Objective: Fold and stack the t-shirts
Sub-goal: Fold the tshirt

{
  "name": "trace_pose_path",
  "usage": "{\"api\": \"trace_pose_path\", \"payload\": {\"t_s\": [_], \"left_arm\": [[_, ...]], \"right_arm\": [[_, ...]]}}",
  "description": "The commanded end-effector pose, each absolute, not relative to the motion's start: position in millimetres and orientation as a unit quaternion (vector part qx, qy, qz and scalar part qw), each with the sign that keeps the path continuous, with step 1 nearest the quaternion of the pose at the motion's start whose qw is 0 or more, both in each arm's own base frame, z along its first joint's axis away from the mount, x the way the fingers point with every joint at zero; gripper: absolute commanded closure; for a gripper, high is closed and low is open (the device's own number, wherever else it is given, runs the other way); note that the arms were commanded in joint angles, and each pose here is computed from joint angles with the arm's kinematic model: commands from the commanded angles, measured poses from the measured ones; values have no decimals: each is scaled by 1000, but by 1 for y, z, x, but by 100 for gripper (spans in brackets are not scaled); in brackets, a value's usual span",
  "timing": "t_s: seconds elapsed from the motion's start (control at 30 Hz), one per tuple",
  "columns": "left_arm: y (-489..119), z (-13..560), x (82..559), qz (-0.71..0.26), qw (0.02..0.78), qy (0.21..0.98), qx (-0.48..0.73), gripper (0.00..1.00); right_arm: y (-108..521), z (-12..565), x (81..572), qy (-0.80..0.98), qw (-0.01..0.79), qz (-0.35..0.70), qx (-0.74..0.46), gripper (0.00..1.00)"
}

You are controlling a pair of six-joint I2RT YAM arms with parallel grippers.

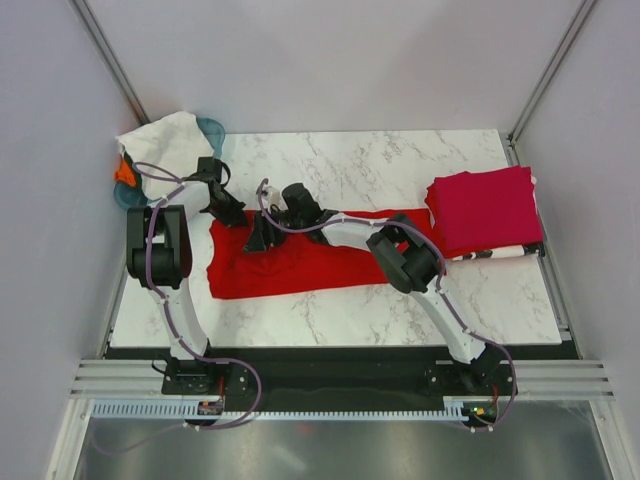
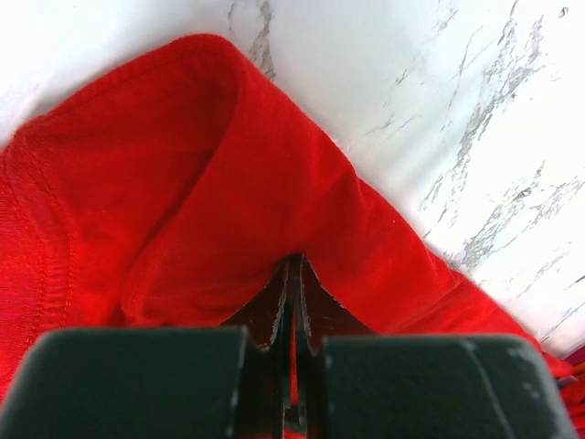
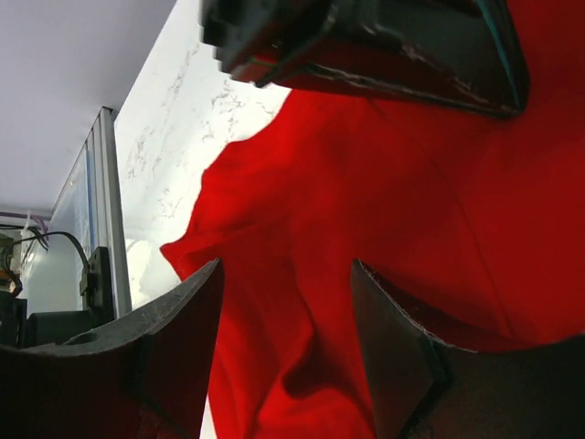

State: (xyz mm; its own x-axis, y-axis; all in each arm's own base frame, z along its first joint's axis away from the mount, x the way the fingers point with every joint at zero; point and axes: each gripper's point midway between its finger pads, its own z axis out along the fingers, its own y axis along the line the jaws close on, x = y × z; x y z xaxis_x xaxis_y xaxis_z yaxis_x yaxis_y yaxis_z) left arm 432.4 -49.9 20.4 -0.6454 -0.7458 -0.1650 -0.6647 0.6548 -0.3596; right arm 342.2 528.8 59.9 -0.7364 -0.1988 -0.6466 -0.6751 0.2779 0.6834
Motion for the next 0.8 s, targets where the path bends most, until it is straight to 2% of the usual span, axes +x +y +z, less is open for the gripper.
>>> {"api": "trace_pose_path", "payload": {"t_s": [0.0,0.23,0.77], "left_arm": [[-42,18,430,-117,141,895,-406,98],[-41,17,431,-114,141,896,-406,98],[-41,11,433,-110,136,897,-406,98]], "right_arm": [[541,72,344,742,233,552,-302,34],[526,55,310,724,192,589,-302,34],[478,104,197,679,173,641,-314,34]]}}
